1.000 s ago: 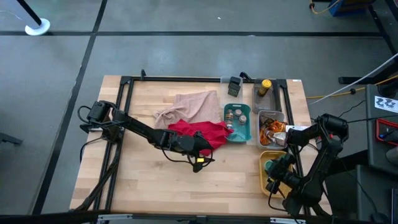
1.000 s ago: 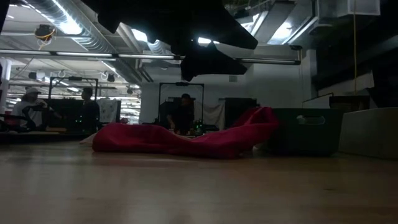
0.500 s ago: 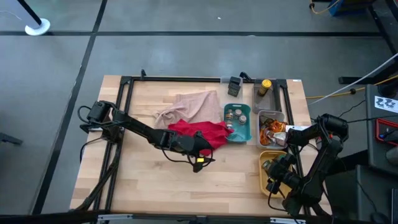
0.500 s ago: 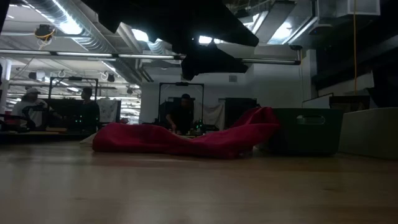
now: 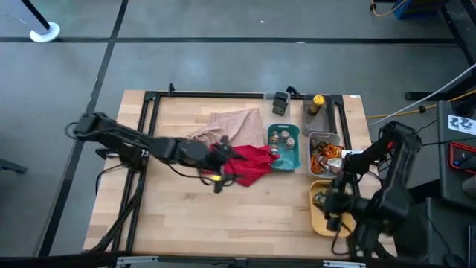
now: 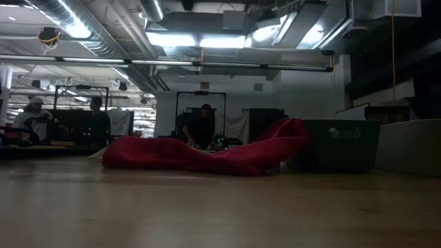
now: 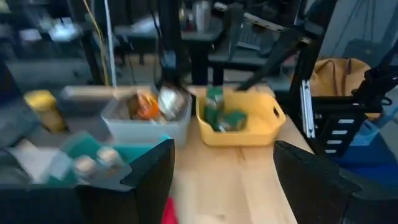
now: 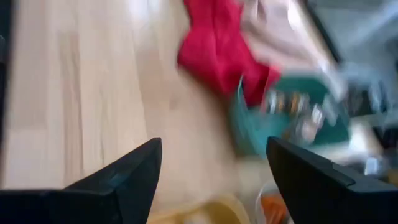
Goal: Sort spices by type
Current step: Return to Home Position
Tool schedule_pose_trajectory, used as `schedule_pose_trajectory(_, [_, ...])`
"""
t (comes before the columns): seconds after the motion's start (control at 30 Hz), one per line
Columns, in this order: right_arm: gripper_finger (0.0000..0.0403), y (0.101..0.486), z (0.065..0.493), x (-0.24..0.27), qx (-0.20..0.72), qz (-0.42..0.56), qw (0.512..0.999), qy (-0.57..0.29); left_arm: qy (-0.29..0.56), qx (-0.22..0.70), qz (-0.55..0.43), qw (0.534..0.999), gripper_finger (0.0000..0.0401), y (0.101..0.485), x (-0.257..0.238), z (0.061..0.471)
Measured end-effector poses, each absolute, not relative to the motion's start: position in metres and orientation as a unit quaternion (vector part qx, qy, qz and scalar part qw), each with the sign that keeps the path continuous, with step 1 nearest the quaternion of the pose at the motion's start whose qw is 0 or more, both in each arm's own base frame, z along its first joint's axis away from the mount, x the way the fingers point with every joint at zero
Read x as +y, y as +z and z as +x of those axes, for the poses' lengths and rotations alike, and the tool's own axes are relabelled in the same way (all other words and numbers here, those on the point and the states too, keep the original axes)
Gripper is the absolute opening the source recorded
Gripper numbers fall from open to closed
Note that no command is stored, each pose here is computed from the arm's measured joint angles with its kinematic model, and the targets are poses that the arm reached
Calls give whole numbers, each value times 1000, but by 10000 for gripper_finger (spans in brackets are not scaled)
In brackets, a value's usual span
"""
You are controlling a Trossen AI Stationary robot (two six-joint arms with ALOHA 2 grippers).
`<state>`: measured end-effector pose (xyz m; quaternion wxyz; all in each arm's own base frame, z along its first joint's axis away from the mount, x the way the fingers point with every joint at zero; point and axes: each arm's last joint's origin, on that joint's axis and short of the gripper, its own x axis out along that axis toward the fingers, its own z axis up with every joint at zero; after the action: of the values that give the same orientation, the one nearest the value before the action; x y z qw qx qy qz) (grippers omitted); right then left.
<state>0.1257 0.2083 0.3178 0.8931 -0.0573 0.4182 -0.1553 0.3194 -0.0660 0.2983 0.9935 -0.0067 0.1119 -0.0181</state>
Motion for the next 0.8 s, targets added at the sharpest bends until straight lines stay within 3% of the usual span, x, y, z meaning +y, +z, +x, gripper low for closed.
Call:
schedule_pose_trajectory(0.23, [289, 386, 117, 146, 345, -109, 927, -97, 75, 43, 45, 995, 255, 371, -36, 238])
schedule_pose_trajectory(0.37, [289, 409, 103, 110, 329, -89, 937, -78, 105, 12, 36, 994, 255, 398, -22, 181])
schedule_pose_trajectory(0.6, [289, 424, 80, 72, 295, -20, 952, -78, 105, -73, -10, 992, 255, 421, -8, 107])
schedule_pose_trajectory(0.67, [289, 427, 74, 63, 279, -42, 956, -75, 105, -85, -23, 991, 255, 423, -6, 93])
schedule_pose_trajectory(0.8, [289, 431, 63, 47, 251, 2, 965, -72, 104, -64, -16, 992, 255, 407, -4, 83])
